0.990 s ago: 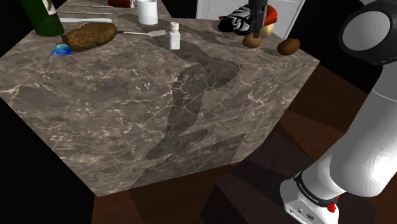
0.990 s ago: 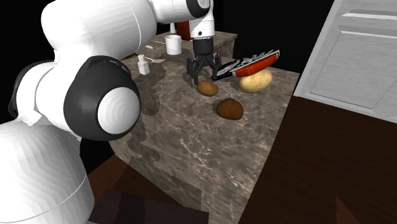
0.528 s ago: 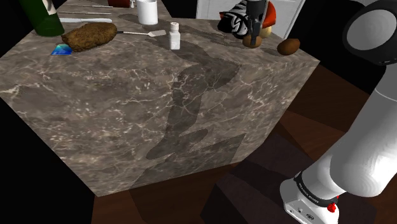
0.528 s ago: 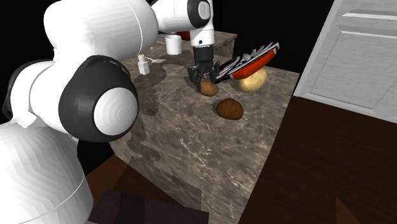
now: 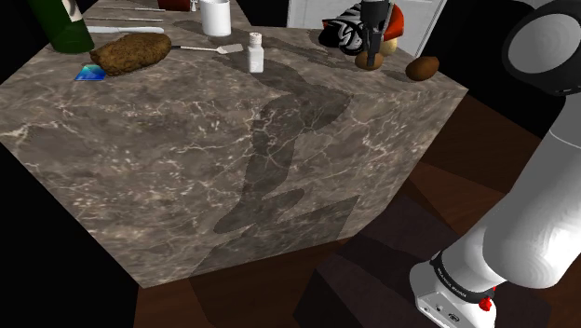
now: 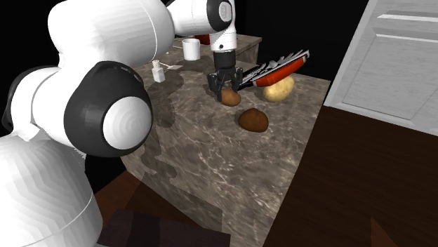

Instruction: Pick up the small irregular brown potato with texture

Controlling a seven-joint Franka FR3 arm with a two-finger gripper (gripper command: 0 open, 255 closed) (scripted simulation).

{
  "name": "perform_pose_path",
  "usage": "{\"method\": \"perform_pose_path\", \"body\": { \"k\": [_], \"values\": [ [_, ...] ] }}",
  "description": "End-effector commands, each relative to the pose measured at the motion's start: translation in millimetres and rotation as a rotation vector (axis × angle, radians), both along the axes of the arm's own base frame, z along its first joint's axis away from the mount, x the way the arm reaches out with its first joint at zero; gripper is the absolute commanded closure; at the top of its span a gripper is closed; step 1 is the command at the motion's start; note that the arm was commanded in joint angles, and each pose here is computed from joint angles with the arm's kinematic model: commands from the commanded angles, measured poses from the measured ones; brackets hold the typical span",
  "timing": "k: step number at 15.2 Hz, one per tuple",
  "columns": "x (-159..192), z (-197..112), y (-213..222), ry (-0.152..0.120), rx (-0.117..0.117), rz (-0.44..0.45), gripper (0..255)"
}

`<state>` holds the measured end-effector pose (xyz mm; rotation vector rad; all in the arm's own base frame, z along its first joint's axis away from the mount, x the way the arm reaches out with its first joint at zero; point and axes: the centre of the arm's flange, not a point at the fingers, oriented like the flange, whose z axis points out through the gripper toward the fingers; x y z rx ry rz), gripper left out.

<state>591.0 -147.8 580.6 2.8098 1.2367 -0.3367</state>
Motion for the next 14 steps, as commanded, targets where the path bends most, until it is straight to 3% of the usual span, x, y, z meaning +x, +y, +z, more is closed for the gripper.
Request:
{"method": "perform_pose_path", "body": {
  "k": [1, 14],
  "values": [
    [0, -2, 0, 0.003, 0.001, 0.0, 255],
    [0, 67, 0, 0.003, 0.001, 0.0, 255]
  ]
}}
